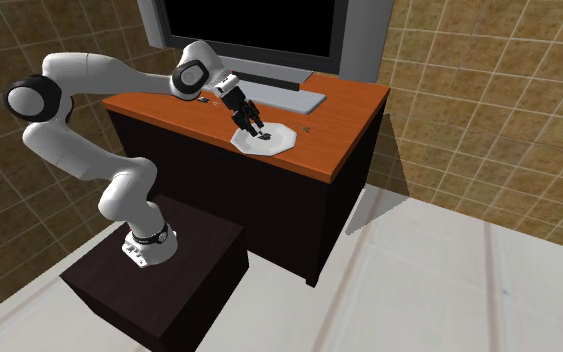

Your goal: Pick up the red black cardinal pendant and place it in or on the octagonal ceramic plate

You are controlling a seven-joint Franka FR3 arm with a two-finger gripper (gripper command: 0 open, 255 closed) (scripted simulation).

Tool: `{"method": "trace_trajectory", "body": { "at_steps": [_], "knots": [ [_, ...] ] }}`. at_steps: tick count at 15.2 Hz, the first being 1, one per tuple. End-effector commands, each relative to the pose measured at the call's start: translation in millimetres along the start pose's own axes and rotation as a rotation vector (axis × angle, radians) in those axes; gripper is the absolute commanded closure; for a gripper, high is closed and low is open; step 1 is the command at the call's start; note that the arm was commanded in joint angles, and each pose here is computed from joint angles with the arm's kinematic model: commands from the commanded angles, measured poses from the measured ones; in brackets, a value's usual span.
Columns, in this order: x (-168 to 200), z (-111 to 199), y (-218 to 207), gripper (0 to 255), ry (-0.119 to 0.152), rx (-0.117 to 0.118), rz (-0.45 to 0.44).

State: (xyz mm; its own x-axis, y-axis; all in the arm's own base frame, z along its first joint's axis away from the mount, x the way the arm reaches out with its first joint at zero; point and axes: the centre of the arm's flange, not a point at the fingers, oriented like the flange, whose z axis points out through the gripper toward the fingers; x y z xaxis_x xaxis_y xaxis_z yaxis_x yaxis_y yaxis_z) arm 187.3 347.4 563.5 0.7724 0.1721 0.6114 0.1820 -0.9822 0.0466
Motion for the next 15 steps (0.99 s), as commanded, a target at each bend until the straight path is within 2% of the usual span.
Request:
{"method": "trace_trajectory", "body": {
  "at_steps": [1,4,8,15],
  "knots": [
    [0,0,0,0,0.000,0.000,0.000],
    [0,0,0,0,0.000,0.000,0.000],
    [0,-50,0,0,0.000,0.000,0.000],
    [0,-50,0,0,0.000,0.000,0.000]
  ]
}}
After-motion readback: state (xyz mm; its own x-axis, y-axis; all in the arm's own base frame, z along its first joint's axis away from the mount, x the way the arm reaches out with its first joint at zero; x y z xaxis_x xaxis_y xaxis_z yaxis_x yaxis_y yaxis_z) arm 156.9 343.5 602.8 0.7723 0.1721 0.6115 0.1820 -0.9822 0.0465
